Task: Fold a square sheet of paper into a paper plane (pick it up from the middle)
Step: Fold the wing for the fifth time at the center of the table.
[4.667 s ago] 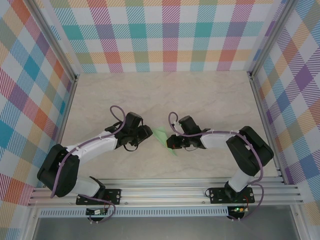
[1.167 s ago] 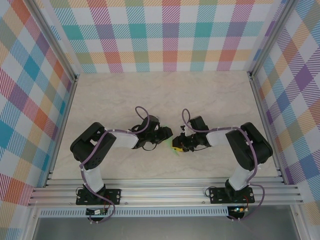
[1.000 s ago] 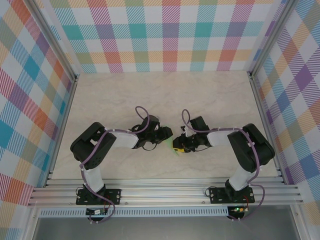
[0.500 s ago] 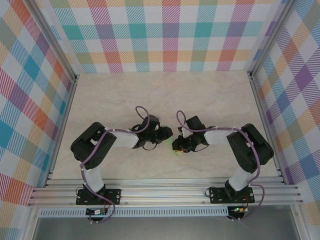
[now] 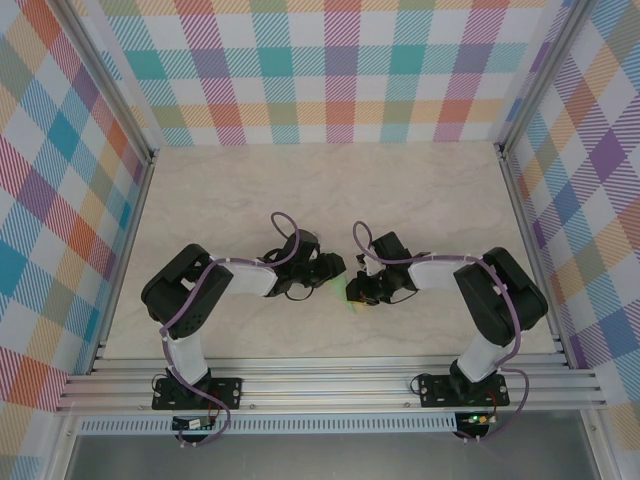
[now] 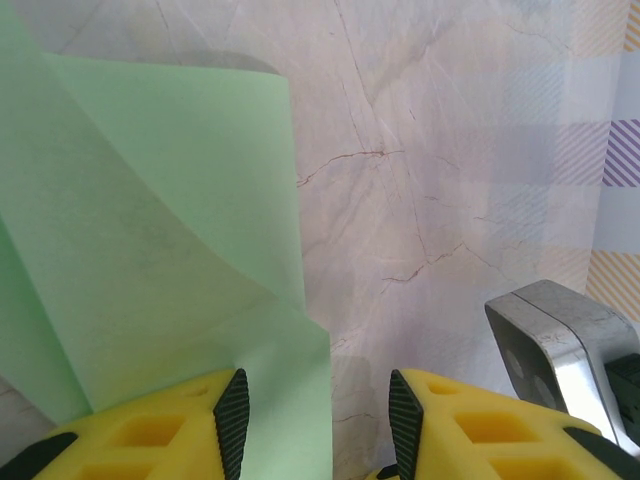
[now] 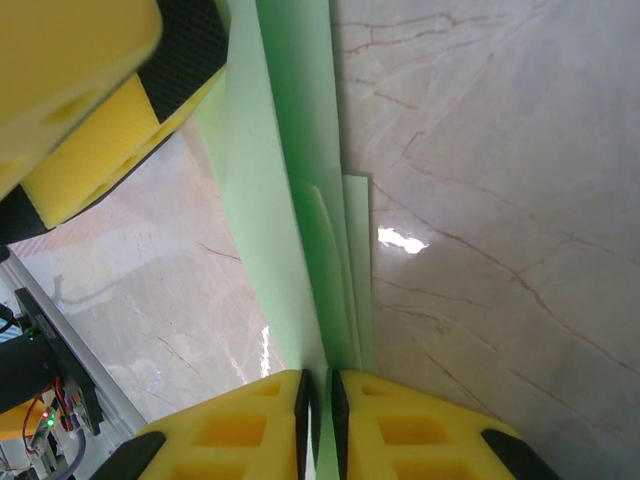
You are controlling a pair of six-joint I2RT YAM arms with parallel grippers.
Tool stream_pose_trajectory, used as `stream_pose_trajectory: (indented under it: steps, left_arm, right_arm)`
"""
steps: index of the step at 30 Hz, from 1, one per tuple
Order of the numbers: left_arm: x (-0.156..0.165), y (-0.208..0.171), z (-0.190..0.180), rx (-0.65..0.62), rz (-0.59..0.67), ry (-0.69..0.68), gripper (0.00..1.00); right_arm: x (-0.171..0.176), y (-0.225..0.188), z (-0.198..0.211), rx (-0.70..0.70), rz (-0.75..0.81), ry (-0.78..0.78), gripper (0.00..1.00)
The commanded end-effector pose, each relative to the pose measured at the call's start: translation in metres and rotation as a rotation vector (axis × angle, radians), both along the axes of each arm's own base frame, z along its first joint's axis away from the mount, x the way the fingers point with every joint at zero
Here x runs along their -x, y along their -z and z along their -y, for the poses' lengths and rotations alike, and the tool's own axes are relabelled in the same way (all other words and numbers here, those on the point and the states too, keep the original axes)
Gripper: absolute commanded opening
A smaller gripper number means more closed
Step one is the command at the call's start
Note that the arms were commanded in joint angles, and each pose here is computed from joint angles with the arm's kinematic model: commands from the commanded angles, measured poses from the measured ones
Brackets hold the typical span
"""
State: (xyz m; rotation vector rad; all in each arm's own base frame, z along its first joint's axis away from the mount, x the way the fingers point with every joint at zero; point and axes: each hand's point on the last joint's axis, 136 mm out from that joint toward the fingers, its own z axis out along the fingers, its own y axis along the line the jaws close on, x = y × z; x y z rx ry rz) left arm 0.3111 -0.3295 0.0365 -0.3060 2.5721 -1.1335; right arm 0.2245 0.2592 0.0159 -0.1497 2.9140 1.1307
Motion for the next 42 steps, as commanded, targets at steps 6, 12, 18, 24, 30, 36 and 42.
stream_pose_trajectory:
  steps: [6,12,18,24,30,36,42]
  left_arm:
    - [0.005,0.023,-0.004,-0.056,-0.045,0.018,0.44]
    - [0.006,0.023,-0.004,-0.057,-0.047,0.022,0.44]
    - [0.006,0.023,-0.004,-0.057,-0.049,0.02,0.44]
    - [0.005,0.023,-0.004,-0.061,-0.049,0.015,0.43]
    - [0.006,0.026,-0.007,-0.069,-0.055,0.011,0.43]
    - [0.007,0.027,-0.007,-0.074,-0.059,0.011,0.43]
    - [0.007,0.027,-0.007,-0.075,-0.061,0.012,0.43]
  right_arm:
    - [0.003,-0.015,0.001,0.018,-0.01,-0.001,0.2]
    - [-0.002,-0.019,-0.007,-0.01,-0.02,-0.001,0.17]
    - [0.004,-0.01,-0.005,-0.009,-0.046,-0.004,0.08]
    - [0.02,0.013,0.006,0.035,-0.1,0.002,0.06]
    - [0.026,0.024,0.012,0.062,-0.121,0.009,0.07]
    - [0.026,0.008,0.008,0.025,-0.097,-0.01,0.11]
    - [0.03,0.006,0.008,0.017,-0.101,-0.041,0.14]
